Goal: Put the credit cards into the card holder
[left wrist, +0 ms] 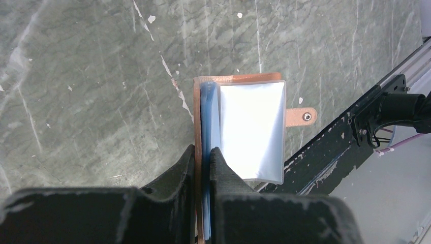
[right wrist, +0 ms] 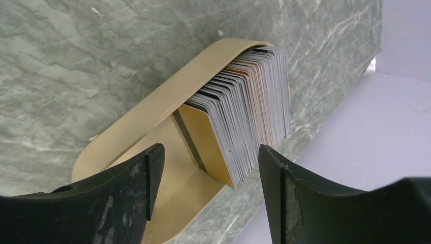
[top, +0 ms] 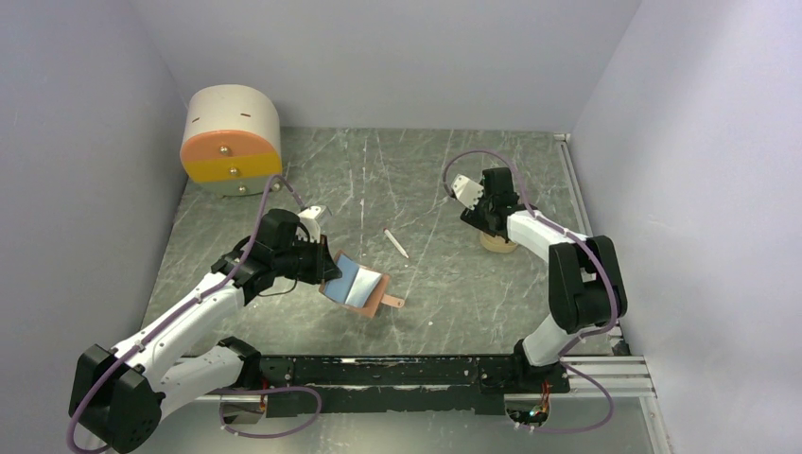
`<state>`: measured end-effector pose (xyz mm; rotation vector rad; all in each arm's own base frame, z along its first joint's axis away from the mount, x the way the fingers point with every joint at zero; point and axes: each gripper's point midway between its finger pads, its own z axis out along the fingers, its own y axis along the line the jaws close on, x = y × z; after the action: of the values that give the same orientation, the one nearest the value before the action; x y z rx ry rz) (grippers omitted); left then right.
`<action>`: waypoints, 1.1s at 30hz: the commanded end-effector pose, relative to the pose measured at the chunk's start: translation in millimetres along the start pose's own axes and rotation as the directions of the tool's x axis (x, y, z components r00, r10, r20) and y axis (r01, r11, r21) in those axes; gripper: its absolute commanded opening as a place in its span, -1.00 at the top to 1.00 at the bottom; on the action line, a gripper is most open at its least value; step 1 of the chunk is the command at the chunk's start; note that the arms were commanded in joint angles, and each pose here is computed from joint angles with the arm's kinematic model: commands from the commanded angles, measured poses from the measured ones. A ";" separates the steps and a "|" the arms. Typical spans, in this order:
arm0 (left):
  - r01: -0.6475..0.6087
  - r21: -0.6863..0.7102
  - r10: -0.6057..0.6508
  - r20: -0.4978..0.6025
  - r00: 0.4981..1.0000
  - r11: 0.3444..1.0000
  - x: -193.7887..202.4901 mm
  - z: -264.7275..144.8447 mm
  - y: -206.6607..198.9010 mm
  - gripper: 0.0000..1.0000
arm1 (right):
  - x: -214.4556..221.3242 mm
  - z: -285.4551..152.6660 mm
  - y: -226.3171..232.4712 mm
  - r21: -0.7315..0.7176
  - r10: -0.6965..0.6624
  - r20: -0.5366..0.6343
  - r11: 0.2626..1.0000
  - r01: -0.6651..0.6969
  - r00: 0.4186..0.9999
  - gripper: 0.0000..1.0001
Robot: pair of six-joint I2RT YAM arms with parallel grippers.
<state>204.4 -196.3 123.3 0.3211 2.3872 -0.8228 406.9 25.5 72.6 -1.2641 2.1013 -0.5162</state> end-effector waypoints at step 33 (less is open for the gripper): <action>-0.015 -0.013 0.015 0.035 0.999 1.000 -9.6 -3.5 1.2 0.82 | 7.3 14.8 -42.0 0.169 -0.059 -0.069 0.983 0.070 0.996 0.00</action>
<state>206.2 -194.6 122.6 0.3130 2.3866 -0.8064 426.1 3.2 59.7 -1.2939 2.0662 -0.7210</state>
